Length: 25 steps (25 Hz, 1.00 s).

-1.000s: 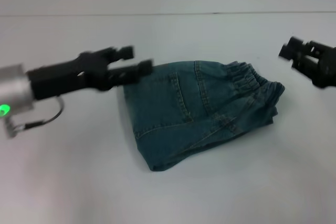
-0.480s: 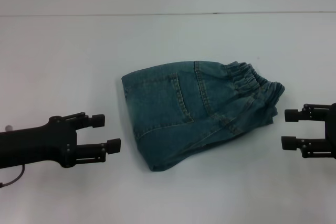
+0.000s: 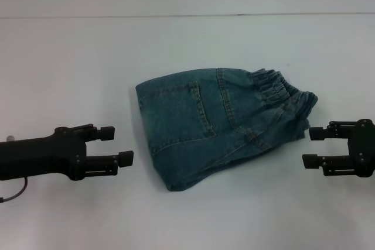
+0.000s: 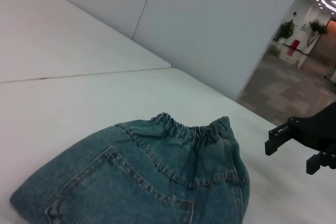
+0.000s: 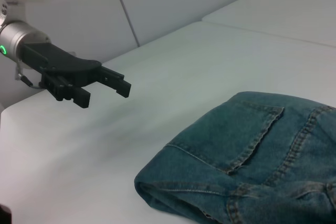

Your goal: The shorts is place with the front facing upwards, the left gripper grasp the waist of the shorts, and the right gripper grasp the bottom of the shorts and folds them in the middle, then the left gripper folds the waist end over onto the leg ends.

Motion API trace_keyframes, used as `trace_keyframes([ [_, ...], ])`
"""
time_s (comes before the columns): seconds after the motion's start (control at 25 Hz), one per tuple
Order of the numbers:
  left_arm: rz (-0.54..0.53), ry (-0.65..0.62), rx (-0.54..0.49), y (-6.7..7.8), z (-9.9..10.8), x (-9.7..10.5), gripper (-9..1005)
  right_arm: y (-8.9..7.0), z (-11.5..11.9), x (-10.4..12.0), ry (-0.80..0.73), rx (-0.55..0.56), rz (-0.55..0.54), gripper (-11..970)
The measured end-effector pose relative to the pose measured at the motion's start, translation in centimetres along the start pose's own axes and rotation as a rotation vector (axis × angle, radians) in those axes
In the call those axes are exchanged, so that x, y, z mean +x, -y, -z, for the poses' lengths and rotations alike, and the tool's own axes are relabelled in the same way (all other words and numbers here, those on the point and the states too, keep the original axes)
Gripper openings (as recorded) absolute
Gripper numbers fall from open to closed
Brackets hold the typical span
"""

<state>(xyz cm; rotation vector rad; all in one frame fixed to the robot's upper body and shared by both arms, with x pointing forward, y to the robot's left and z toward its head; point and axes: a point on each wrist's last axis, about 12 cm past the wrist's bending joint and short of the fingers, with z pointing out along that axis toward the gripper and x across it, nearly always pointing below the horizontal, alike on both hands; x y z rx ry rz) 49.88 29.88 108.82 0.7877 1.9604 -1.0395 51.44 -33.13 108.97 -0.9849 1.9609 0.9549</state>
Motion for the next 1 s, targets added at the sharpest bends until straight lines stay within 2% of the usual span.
trace_keyframes([
  [1.0, -0.002, -0.025, 0.011, -0.18, -0.17, -0.57, 877, -0.11, -0.31, -0.01, 0.001, -0.006, 0.003, 767],
])
